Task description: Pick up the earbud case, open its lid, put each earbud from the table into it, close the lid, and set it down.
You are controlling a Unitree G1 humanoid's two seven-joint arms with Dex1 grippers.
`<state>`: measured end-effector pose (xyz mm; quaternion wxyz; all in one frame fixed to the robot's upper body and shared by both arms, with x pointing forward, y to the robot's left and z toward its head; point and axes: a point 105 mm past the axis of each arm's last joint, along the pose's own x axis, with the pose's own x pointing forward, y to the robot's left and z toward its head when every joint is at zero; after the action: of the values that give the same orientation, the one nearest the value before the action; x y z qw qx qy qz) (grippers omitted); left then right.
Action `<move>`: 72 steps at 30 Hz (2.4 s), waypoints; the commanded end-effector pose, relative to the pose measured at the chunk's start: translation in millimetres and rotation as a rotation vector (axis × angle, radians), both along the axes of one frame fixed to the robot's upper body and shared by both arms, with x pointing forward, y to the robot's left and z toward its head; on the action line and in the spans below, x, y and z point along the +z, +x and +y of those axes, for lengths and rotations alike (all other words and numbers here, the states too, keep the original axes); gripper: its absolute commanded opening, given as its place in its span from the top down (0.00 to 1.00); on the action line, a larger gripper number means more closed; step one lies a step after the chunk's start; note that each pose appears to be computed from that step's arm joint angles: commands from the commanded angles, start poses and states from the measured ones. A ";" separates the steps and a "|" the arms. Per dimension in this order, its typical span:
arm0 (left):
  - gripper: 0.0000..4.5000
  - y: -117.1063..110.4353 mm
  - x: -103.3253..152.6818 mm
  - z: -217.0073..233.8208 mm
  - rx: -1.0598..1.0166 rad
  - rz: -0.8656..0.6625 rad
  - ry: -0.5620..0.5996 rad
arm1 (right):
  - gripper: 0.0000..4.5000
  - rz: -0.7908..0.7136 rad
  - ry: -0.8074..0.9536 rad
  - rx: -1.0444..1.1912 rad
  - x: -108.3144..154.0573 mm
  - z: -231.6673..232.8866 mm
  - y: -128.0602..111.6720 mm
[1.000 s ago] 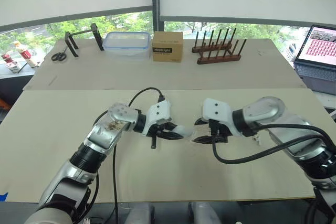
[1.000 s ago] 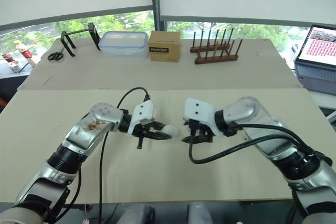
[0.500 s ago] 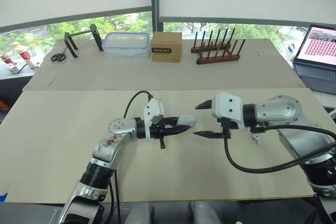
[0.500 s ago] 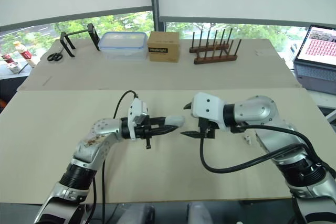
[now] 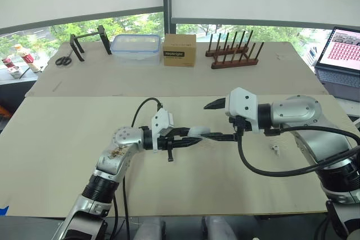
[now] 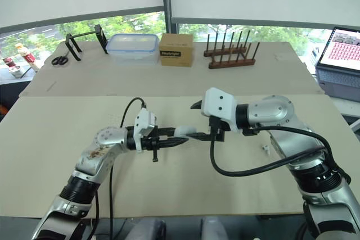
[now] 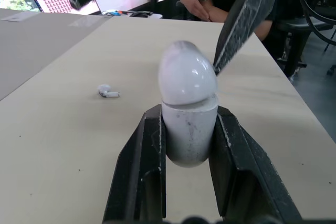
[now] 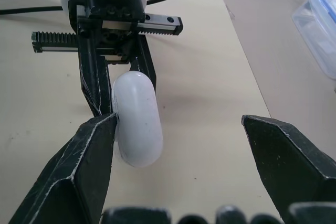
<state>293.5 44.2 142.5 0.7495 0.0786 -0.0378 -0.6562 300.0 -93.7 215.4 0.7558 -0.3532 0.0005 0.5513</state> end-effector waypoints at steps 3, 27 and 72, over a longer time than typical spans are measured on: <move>0.87 -5.5 3.9 -2.4 -0.033 -0.026 -0.013 | 0.07 -0.029 0.036 -0.007 20.7 -4.1 -1.3; 0.87 14.3 5.9 35.6 0.257 -0.024 -0.133 | 0.07 -0.109 0.177 -0.792 -70.8 -151.2 -78.8; 0.87 7.6 3.0 30.0 0.230 0.005 -0.084 | 0.00 0.173 0.524 -1.121 -133.1 -85.7 78.4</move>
<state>303.6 76.2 138.8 0.8275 0.0421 -0.0347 -0.5588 378.3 -180.3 88.2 0.9894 -0.0694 0.0977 0.0826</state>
